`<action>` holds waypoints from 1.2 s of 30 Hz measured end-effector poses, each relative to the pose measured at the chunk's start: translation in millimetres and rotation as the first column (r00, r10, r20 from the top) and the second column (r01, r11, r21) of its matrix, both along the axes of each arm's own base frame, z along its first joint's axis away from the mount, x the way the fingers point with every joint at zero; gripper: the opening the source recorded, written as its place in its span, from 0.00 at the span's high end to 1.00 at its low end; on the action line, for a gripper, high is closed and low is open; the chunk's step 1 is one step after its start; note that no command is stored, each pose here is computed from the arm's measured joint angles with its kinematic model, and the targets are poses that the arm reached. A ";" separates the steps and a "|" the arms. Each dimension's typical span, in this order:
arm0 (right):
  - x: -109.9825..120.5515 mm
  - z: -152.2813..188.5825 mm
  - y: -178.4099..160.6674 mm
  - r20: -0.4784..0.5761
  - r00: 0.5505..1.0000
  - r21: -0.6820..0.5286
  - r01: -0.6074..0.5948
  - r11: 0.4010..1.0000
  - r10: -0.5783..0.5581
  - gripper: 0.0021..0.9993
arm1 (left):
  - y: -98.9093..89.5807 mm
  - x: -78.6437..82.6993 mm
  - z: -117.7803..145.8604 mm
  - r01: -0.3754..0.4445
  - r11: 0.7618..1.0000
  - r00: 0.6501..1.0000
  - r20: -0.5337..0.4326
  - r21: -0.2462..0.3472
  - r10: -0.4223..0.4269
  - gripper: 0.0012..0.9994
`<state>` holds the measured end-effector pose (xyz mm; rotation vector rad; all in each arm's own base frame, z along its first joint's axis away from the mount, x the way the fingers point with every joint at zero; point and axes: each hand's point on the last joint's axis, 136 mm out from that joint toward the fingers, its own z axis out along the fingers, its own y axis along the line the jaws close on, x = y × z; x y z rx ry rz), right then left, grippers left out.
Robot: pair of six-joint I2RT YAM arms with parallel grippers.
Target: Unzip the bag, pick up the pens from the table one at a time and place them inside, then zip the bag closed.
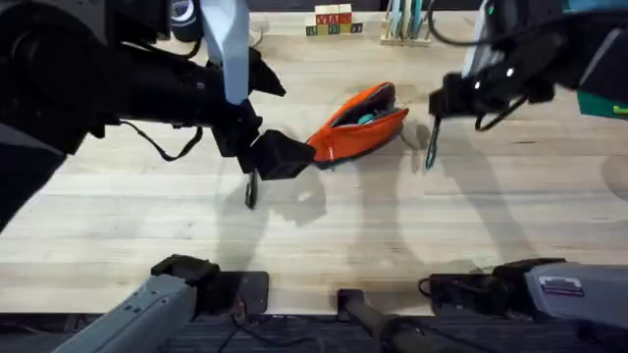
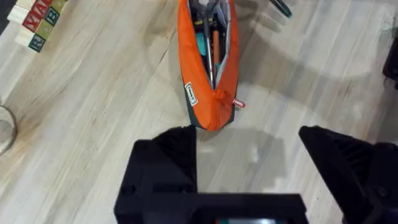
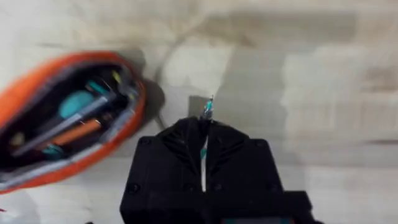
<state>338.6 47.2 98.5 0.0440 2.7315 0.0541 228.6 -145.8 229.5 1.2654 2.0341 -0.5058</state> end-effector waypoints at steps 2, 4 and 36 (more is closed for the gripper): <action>11.4 14.9 1.8 0.043 0.999 -0.001 -0.016 1.000 0.016 0.97 | 0.0 0.0 0.0 0.000 1.000 1.000 0.000 0.000 0.000 0.00; 21.3 29.2 3.4 0.082 0.996 -0.002 -0.029 1.000 0.029 0.97 | 0.0 0.0 0.0 0.000 1.000 1.000 0.000 0.000 0.000 0.01; 22.8 91.6 116.5 0.188 0.163 -0.428 -0.874 0.230 0.969 0.97 | 0.0 0.0 0.0 0.000 1.000 1.000 0.000 0.000 0.000 0.01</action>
